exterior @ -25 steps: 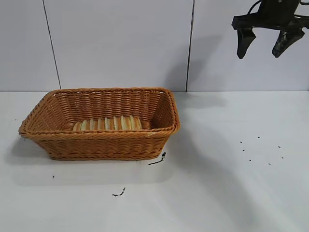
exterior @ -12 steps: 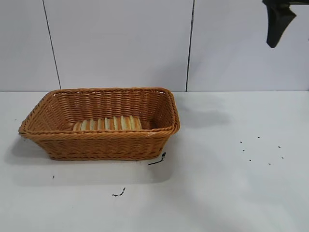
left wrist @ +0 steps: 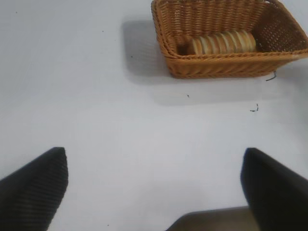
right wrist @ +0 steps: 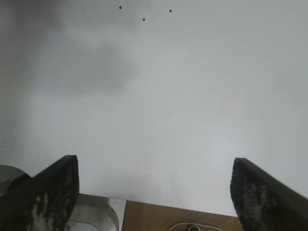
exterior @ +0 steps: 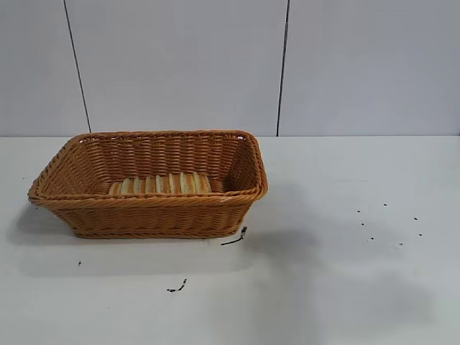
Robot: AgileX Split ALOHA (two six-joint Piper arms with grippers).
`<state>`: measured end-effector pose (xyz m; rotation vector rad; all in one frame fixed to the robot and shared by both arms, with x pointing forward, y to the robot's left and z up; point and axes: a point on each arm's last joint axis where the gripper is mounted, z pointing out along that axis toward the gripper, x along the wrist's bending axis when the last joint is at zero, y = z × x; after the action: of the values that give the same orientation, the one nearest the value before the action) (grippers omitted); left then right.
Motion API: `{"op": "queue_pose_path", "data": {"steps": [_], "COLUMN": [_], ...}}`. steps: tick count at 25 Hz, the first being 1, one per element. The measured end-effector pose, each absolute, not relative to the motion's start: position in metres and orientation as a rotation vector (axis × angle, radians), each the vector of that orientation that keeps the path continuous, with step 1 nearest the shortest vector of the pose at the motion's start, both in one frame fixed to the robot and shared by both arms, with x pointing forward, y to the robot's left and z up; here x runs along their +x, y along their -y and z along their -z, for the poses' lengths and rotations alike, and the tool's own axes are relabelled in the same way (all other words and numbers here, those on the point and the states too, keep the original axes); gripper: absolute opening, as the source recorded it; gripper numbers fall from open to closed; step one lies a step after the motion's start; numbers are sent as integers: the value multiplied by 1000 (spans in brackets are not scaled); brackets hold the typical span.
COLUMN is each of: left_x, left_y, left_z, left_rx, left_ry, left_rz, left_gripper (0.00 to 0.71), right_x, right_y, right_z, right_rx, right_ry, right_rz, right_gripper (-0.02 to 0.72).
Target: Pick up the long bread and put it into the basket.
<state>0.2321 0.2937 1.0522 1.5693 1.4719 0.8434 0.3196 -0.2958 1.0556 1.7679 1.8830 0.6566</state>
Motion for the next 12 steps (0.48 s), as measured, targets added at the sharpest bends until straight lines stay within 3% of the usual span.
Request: {"op": "queue_pose_path", "data": {"steps": [12], "left_x": [232], "left_y": [-294], "left_z": [-1052], "left_rx": [1569], "left_ry": [-1472], "left_rz": [-843], "left_gripper": [698], "right_x": [245], "right_y": [298], "right_z": [-1053], "right_rx": [1518], "right_ry": [-1620], "right_rz": [-927], "right_gripper": [613]}}
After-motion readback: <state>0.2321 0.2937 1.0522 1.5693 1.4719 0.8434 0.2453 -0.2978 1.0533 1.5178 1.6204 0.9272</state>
